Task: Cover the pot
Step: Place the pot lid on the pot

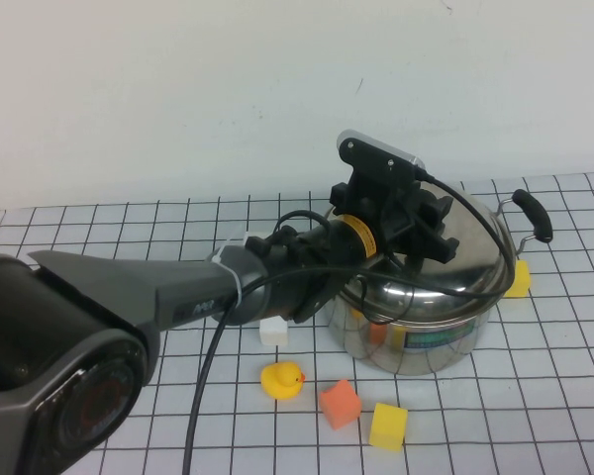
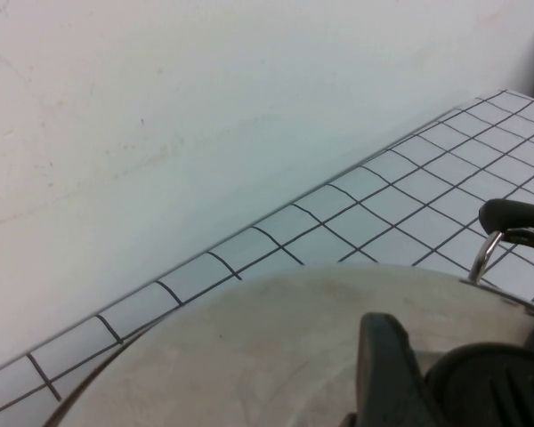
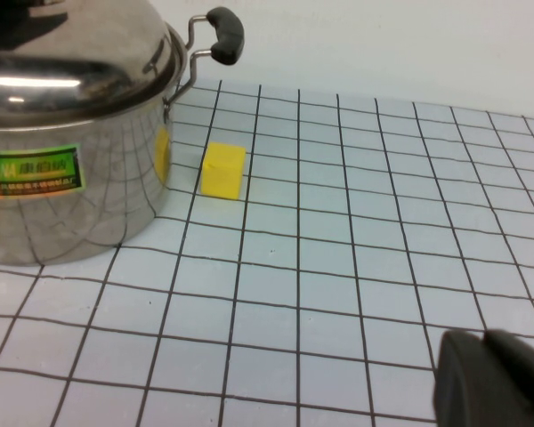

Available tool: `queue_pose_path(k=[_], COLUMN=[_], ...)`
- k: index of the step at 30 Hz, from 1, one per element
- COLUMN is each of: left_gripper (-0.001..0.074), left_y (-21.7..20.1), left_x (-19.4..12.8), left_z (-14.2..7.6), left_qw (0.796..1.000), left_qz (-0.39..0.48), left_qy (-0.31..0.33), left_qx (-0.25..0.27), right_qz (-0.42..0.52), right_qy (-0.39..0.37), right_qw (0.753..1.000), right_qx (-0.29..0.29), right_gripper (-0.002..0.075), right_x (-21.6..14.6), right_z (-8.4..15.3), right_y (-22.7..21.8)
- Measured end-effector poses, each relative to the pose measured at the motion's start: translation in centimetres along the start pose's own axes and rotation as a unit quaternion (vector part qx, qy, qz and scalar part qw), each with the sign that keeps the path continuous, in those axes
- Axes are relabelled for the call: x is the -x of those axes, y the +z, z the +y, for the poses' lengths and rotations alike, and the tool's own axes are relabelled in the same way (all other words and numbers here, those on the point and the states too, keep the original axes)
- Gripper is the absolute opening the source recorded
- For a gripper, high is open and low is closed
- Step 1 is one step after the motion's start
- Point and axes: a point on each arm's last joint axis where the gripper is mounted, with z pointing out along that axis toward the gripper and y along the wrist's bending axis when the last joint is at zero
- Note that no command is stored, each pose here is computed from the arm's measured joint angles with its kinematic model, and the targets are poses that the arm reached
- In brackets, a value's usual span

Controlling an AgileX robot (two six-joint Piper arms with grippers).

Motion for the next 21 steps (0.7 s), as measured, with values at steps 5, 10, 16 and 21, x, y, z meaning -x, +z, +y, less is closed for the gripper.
queue_pose_path(k=[5, 10, 16, 21], left_gripper=[0.0312, 0.0312, 0.0312, 0.0319], left_y=[0.03, 0.03, 0.04, 0.08], left_x=[-0.05, -0.04, -0.07, -0.16], left_z=[-0.01, 0.01, 0.01, 0.02], left_qw=[1.000, 1.000, 1.000, 1.000], left_qz=[-0.003, -0.003, -0.003, -0.003], left_qy=[0.000, -0.002, -0.002, -0.003], left_qx=[-0.001, 0.000, 0.000, 0.000], right_qz=[0.000, 0.000, 0.000, 0.000], right_qy=[0.000, 0.000, 0.000, 0.000], right_qw=[1.000, 1.000, 1.000, 1.000], right_qx=[0.000, 0.000, 0.000, 0.000], right_gripper=[0.0009, 0.0009, 0.0009, 0.0009], right_x=[0.00, 0.00, 0.00, 0.00], right_z=[0.00, 0.00, 0.00, 0.00], right_y=[0.00, 0.00, 0.00, 0.00])
